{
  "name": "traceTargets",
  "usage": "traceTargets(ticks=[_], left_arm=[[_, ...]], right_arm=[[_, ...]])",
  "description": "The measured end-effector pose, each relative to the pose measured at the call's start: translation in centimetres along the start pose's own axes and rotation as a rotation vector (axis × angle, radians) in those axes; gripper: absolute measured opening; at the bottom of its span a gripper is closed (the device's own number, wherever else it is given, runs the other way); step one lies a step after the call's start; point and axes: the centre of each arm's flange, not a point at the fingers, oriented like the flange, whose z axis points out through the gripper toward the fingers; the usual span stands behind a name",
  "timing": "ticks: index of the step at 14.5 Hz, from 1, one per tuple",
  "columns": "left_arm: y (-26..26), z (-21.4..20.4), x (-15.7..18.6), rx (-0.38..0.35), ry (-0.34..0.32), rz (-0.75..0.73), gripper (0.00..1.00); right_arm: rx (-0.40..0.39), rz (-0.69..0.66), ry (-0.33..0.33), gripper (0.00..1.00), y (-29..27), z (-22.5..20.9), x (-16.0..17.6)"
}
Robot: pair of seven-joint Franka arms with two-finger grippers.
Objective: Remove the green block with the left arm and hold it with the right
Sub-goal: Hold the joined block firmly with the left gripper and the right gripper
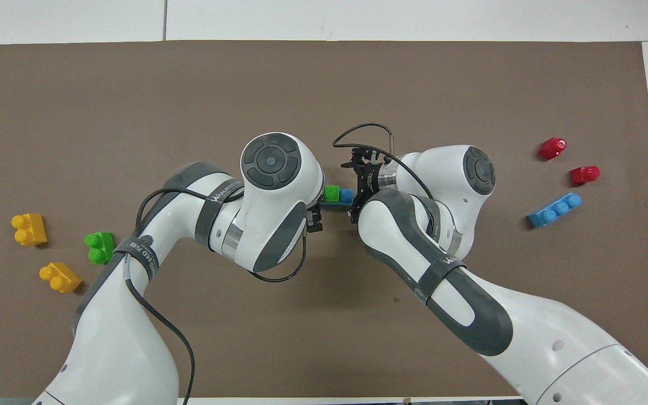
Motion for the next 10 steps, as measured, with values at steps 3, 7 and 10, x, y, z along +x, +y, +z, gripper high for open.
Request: traceTargets(ticks=[3,7,10], left_arm=[[-0.1,0.7,-0.4,-0.013,0.003,-0.009,1.00],[0.0,1.3,-0.4,-0.016,0.007,-0.019,1.00],[0.0,1.5,-0.4,-0.021,0.015,-0.030,1.00]], right_arm=[[0.005,0.007,0.009,1.00,0.0,0.6,0.5],[0.013,0.014,0.019,0.98,-0.1,1.4,1.2],[0.013,0.014,0.019,0.90,-0.1,1.4,1.2]])
